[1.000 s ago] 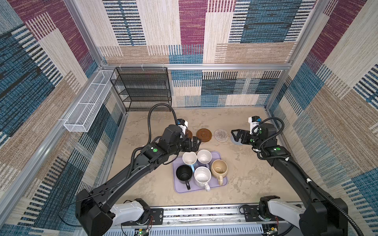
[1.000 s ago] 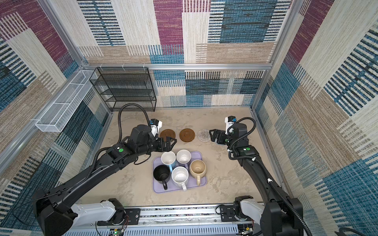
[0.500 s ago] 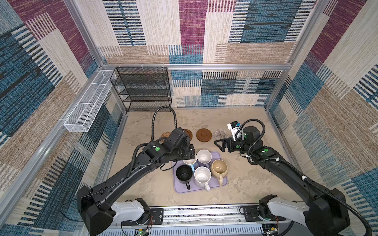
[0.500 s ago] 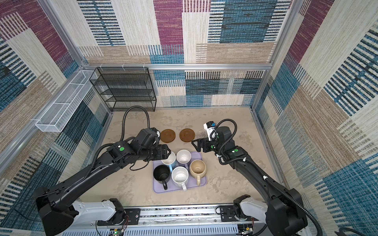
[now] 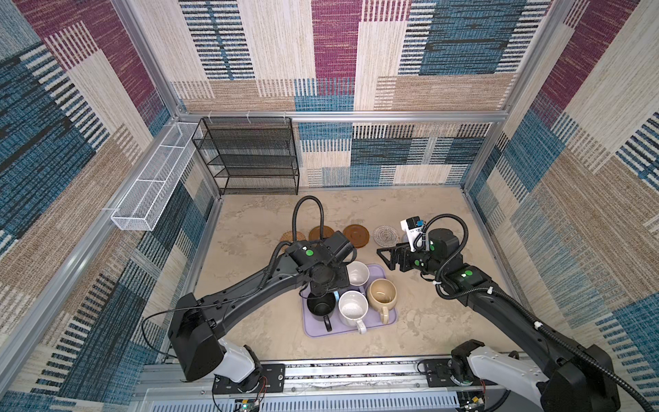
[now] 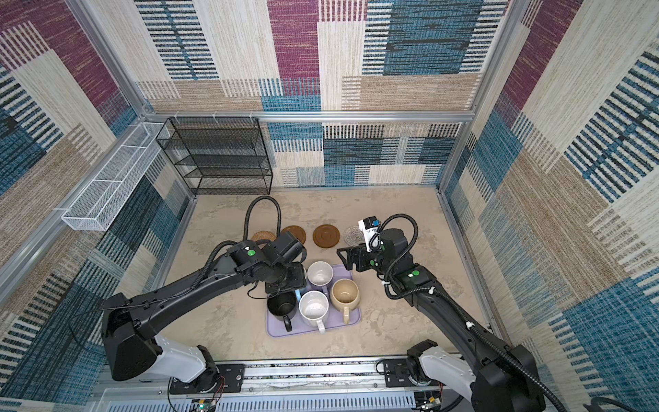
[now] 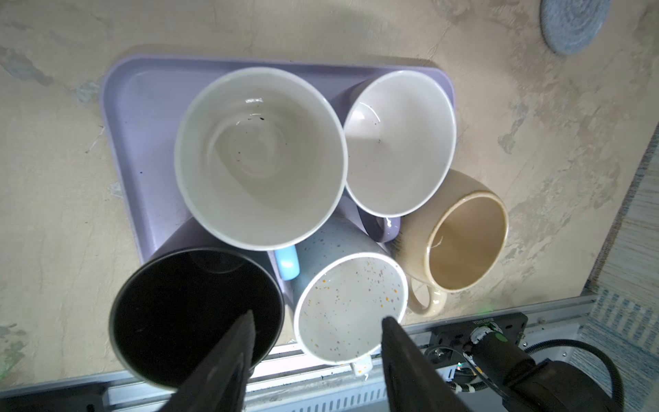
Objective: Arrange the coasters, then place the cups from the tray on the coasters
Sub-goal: 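Lower left gripper over the mugs on the lilac tray while right gripper approaches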
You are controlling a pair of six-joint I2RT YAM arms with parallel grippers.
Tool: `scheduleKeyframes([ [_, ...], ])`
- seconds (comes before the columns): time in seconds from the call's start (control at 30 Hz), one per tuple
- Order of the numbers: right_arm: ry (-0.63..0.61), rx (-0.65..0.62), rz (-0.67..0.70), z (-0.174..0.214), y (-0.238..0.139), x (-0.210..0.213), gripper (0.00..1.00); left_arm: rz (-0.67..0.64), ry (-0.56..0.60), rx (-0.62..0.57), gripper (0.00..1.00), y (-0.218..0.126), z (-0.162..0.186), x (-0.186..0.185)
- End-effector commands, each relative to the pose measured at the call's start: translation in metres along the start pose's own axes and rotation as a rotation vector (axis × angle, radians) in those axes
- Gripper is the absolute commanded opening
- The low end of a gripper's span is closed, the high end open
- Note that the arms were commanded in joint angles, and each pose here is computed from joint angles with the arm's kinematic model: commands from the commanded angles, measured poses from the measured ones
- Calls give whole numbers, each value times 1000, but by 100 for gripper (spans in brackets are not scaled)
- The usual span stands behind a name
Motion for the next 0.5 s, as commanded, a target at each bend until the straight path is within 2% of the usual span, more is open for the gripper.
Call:
scheduleKeyframes([
  [0.0, -18, -43, -7, -8, -1, 2, 94, -43, -37, -17, 57, 5, -1, 2],
  [0.23, -20, -43, -56, -7, -2, 9, 94, -89, -50, -40, 52, 16, -3, 5],
  [0.27, -20, -41, -64, -7, -2, 10, 95, -94, -53, -48, 52, 17, -4, 6],
  [0.3, -20, -37, -74, -6, -1, 11, 99, -94, -53, -55, 51, 17, -5, 5],
  [0.47, -14, -17, -110, -3, 3, 15, 100, -109, -66, -45, 50, 21, -3, 8],
])
Point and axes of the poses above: each gripper's point midway between its finger pads, its own y axis out along the fingers, its own x axis along the line the jaws close on, z = x × y, the point moved 3 cm from there along -y, back along the fingers, and after that the axes turned 12 degrees about -y, right-handed, at the moved point
